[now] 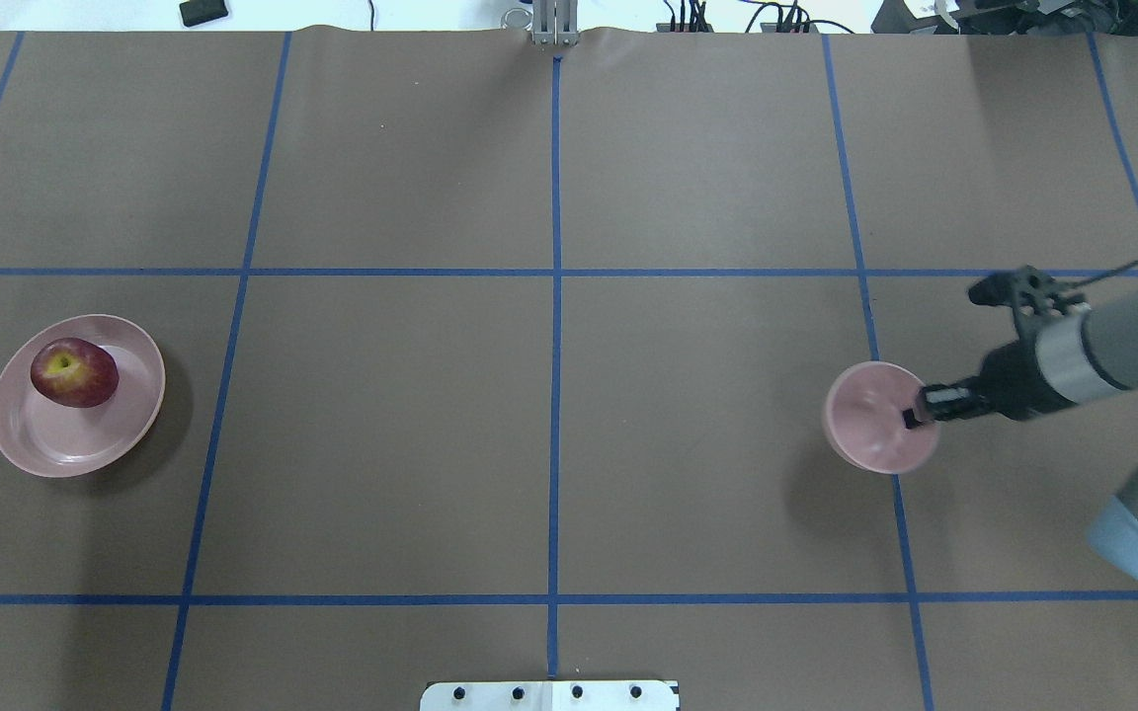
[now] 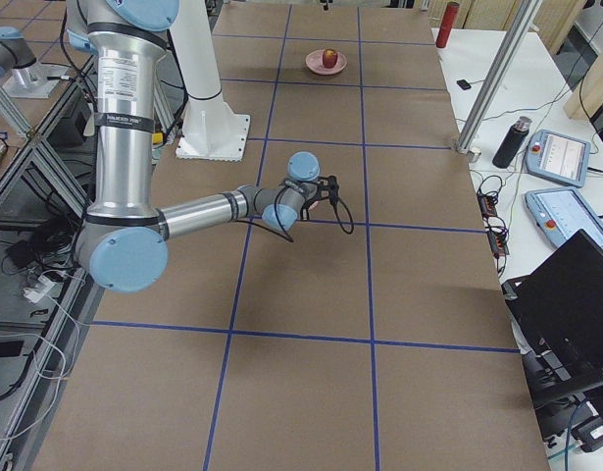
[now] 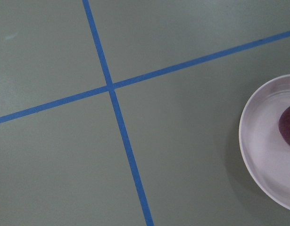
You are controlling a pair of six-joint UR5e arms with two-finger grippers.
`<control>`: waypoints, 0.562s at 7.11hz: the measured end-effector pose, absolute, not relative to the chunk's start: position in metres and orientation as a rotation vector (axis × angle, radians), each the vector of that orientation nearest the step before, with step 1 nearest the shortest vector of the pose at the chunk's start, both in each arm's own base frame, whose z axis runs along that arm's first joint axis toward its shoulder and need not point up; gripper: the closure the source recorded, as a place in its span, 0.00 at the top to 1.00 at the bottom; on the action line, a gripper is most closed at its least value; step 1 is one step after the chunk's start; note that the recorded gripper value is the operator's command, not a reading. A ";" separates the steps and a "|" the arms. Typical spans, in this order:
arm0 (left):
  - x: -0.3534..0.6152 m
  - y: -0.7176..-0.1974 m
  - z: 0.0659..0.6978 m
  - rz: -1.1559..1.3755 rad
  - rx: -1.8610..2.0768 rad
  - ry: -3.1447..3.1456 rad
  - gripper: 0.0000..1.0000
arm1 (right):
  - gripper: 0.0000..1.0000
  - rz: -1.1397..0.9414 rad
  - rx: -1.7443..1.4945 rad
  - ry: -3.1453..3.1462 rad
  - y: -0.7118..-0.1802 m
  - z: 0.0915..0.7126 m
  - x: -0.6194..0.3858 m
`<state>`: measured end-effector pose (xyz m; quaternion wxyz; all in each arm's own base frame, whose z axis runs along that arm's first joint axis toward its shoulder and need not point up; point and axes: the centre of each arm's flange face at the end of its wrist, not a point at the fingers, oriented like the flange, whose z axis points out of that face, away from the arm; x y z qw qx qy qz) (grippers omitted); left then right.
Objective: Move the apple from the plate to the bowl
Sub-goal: 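Slide the bowl to table center with the right gripper while the left reaches the apple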
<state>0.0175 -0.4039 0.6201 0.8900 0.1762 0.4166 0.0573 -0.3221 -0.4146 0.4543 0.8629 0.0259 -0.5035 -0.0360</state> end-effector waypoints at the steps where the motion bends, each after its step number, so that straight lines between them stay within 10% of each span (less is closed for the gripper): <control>1: 0.047 -0.423 0.601 0.135 0.356 0.895 0.98 | 0.00 -0.023 0.030 -1.014 -0.456 0.393 -0.371; 4: 0.126 -0.441 0.562 0.010 0.222 0.969 0.98 | 0.00 0.140 -0.024 -0.957 -0.529 0.268 -0.507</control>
